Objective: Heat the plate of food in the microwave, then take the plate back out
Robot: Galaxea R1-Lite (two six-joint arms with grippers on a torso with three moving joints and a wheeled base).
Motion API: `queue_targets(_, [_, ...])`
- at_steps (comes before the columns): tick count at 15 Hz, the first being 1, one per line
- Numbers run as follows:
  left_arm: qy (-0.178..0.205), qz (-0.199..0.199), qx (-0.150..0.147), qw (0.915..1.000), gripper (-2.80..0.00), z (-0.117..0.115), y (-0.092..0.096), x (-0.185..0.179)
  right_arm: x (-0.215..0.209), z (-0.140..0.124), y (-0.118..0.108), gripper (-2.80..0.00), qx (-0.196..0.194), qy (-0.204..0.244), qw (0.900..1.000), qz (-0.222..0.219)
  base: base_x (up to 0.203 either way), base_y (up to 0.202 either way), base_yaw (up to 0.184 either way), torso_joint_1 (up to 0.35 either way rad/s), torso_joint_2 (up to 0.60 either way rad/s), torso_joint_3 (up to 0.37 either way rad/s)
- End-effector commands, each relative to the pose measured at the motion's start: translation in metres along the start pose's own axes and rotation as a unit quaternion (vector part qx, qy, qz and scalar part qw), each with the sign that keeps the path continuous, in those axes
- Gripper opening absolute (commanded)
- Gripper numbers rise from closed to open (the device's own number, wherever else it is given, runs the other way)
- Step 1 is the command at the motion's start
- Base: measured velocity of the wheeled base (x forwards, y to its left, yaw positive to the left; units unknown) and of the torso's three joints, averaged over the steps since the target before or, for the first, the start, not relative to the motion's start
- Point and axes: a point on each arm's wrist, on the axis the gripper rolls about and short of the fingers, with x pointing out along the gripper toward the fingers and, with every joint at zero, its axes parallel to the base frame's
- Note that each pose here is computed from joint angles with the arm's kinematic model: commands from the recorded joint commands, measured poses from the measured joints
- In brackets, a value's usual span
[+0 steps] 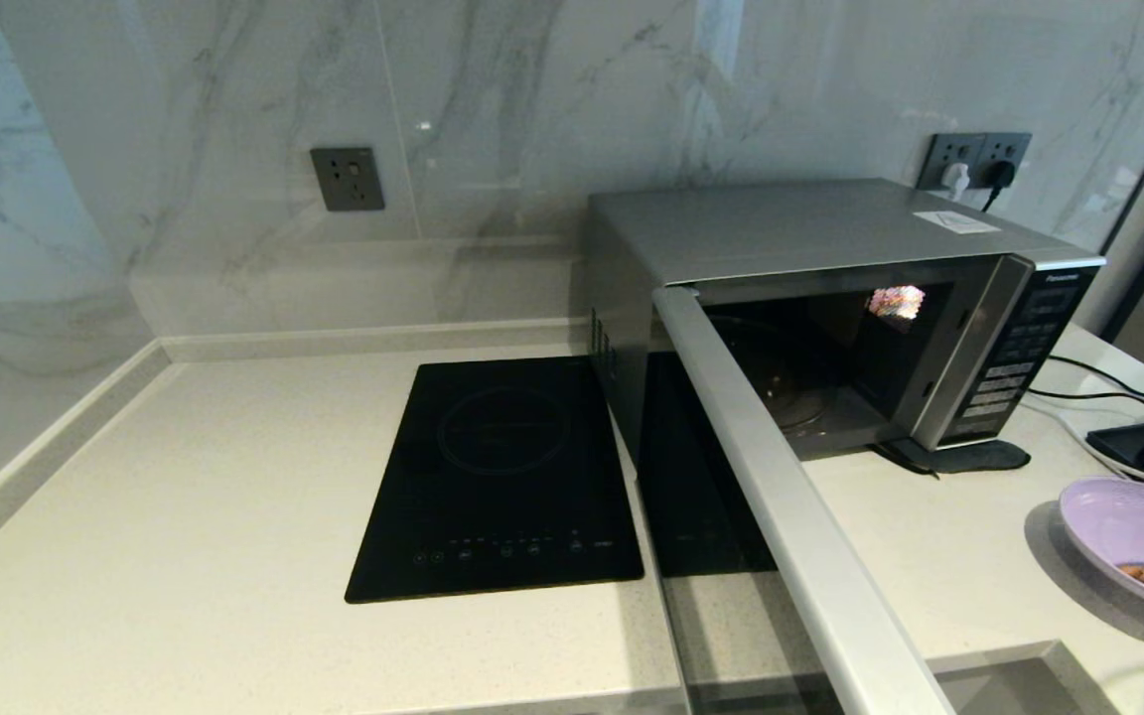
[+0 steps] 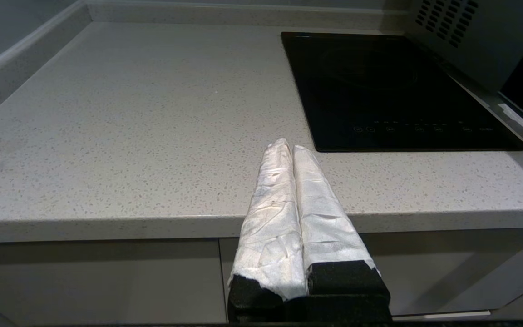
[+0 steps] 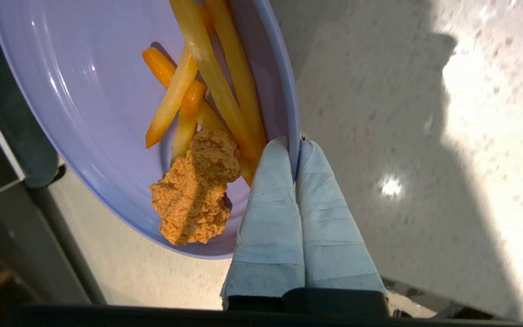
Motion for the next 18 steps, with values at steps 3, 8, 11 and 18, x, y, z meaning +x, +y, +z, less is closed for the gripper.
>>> queue_targets(3, [0.001,0.000,-0.001,1.0000,-2.80,0.000,0.000,0.000,0.038,0.016,-0.012,-2.80,0.022,0.021,0.999,-0.025,0.000,0.000,0.000,0.000,0.00,0.000])
queue_targets(8, [0.001,0.000,-0.001,1.0000,-2.80,0.000,0.000,0.000,0.041,0.020,-0.013,0.00,0.016,0.021,0.999,-0.026,0.000,0.000,0.000,0.000,0.00,0.000])
queue_targets(11, [0.001,0.000,-0.001,1.0000,-2.80,0.000,0.000,0.000,0.036,0.024,-0.013,0.00,0.019,0.013,1.000,-0.020,0.000,0.000,0.000,0.000,0.00,0.000])
queue_targets(18, [0.001,0.000,-0.001,1.0000,-2.80,0.000,0.000,0.000,-0.016,0.013,-0.006,0.00,0.006,-0.027,0.999,0.033,0.000,0.000,0.000,0.000,0.00,0.000])
